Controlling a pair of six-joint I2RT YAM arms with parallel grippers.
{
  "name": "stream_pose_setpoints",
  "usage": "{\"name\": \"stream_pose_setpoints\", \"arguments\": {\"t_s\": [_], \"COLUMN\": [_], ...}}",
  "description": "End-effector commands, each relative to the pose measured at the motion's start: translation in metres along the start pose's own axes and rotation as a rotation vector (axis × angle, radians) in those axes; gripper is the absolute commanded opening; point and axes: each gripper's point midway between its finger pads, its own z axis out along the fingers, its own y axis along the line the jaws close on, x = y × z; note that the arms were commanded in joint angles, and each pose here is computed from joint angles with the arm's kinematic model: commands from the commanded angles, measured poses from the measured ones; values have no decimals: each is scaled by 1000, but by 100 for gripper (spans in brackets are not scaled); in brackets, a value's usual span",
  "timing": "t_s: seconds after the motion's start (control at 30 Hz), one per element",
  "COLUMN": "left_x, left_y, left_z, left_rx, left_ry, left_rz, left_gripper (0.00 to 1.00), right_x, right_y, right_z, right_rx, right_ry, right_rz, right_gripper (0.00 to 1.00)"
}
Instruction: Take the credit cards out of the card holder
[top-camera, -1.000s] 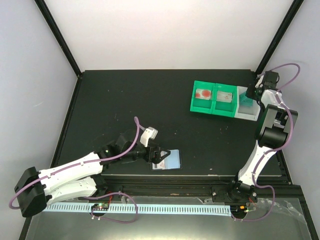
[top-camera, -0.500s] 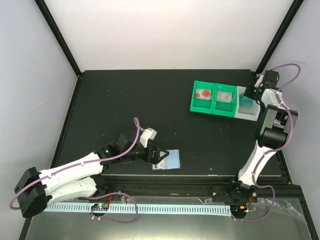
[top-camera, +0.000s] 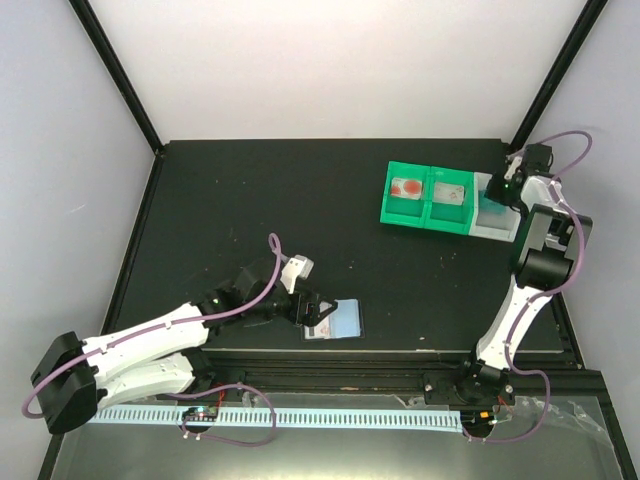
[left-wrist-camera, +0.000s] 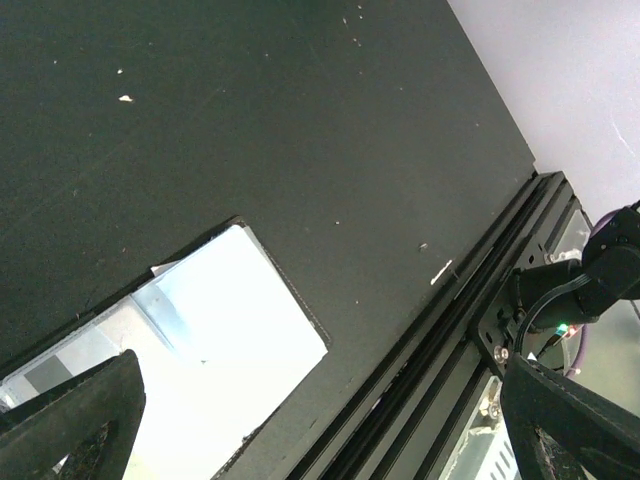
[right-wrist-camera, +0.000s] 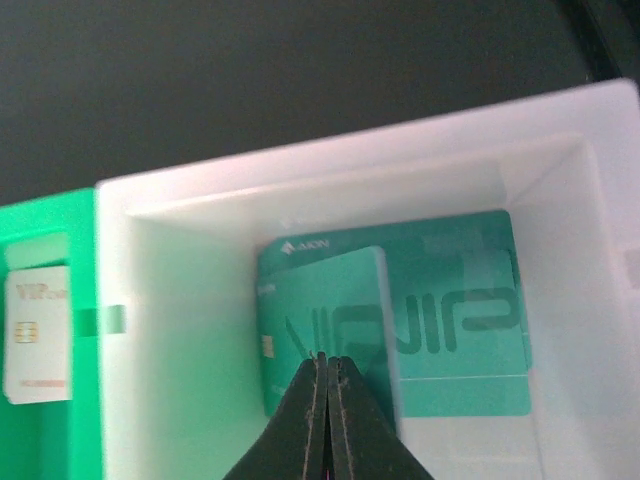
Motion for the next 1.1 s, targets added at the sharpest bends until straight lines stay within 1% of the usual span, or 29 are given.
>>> {"name": "stream_pose_setpoints", "arguments": {"t_s": [0.0, 0.07, 0.2, 0.4, 0.57, 0.73, 0.9, 1.07], "left_x": [-6, -6, -5, -1, 0, 0, 1, 4], "left_y": [-3, -2, 0, 7, 16, 27, 33, 36], "left_z": [1, 2, 3, 5, 5, 0, -8, -20], "left_rx": [13, 12, 10, -10, -49, -96, -123, -153], "left_ry": [-8, -3, 4, 16, 14, -10, -26, -21], "left_rz": [13, 14, 20, 12, 3, -9, -12, 16], "left_gripper": [99, 99, 99, 99, 99, 99, 99, 99], "right_x": [3, 9, 5, -3, -4, 2, 11, 33], "right_y": [-13, -20, -22, -21, -10, 3, 26, 54], "right_z": [10, 17, 17, 6, -9, -27, -47, -67], "right_rx": [60, 90, 105, 114, 86, 73, 32, -21], "right_ry": [29, 60, 42, 15, -12, -18, -26, -7], "right_rz": [-13, -11, -13, -11, 8, 43, 62, 65], "right_gripper": [1, 1, 1, 1, 1, 6, 13, 16]}}
